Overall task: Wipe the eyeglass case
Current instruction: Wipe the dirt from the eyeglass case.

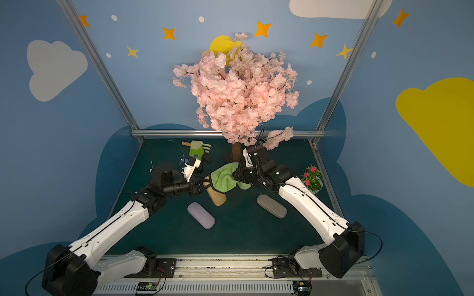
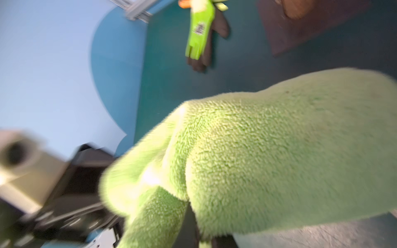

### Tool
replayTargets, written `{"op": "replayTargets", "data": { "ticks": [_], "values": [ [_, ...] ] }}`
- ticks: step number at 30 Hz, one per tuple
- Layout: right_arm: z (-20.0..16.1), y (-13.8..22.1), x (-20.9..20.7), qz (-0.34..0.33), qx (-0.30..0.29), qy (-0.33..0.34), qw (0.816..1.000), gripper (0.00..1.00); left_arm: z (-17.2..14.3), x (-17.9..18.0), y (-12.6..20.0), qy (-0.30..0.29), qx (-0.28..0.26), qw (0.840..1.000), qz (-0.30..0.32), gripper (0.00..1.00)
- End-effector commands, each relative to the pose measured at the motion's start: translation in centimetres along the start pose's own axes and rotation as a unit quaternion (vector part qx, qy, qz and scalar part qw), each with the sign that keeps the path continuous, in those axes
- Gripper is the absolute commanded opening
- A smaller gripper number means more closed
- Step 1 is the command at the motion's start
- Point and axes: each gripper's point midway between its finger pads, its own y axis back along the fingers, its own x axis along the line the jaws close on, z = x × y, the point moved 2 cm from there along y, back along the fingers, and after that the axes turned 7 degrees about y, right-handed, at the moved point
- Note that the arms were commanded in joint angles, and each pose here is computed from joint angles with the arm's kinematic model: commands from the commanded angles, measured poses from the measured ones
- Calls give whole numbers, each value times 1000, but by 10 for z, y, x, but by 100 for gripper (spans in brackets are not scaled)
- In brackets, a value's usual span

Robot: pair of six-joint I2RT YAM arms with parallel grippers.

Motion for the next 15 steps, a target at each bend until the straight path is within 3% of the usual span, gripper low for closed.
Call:
{"op": "replayTargets", "data": {
  "ticks": [1, 7, 10, 15],
  "values": [
    [0, 8, 49, 68, 8, 67, 995, 0, 4, -3, -2, -28, 8, 1000, 4, 3],
    [3, -7, 122, 247, 32, 8, 968, 0, 11, -11, -9, -54, -1, 999, -7, 3],
    [4, -26, 114, 272, 48, -52, 960, 0, 16, -22, -7, -73, -21, 997, -25, 3],
    [-17, -67, 60, 265, 93, -184, 942, 0, 30, -30, 3, -83, -54, 995, -25, 3]
  ]
}}
